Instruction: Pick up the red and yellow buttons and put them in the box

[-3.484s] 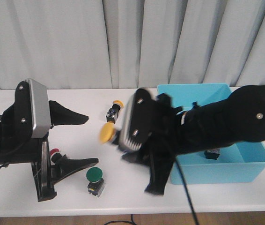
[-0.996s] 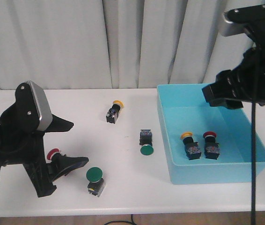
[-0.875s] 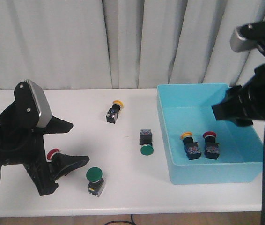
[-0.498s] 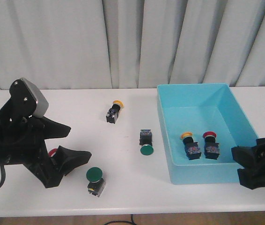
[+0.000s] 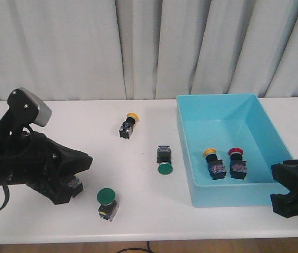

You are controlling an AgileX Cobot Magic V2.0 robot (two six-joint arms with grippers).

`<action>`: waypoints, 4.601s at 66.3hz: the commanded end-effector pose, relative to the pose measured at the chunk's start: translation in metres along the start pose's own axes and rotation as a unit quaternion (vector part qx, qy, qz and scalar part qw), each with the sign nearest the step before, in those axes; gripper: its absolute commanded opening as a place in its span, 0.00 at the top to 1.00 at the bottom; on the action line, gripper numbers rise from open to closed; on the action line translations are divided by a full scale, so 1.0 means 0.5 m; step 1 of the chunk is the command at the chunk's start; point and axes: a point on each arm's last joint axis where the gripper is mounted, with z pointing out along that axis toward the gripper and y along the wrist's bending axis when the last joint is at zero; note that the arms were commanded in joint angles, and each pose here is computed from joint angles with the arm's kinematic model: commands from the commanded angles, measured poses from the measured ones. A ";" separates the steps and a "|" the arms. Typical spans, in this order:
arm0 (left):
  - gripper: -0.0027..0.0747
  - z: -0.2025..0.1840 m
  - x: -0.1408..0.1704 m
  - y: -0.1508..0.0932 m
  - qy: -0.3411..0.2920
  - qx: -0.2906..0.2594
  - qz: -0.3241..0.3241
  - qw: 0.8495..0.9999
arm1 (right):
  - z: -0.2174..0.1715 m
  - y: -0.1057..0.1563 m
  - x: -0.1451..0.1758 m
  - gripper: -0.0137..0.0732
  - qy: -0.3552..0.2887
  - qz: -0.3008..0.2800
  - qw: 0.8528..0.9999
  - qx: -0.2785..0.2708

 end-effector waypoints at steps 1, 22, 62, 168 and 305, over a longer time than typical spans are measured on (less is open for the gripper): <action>0.98 -0.014 -0.024 -0.005 -0.033 -0.002 -0.012 0.999 | -0.013 -0.001 -0.025 0.77 -0.048 -0.003 0.999 0.002; 0.98 -0.014 -0.024 -0.005 -0.032 -0.001 -0.012 0.999 | -0.012 0.000 -0.017 0.85 -0.024 -0.001 1.000 0.001; 0.98 -0.016 -0.025 -0.006 -0.034 -0.002 -0.010 0.999 | -0.012 0.000 -0.016 0.85 -0.022 -0.001 1.000 0.001; 0.98 -0.218 0.369 -0.063 -0.344 -0.421 -0.068 0.836 | -0.012 0.000 -0.015 0.85 -0.020 -0.001 1.000 0.001; 0.98 -0.216 0.369 -0.064 -0.337 -0.420 -0.055 0.841 | -0.020 -0.043 0.282 0.85 -0.418 0.027 0.894 0.157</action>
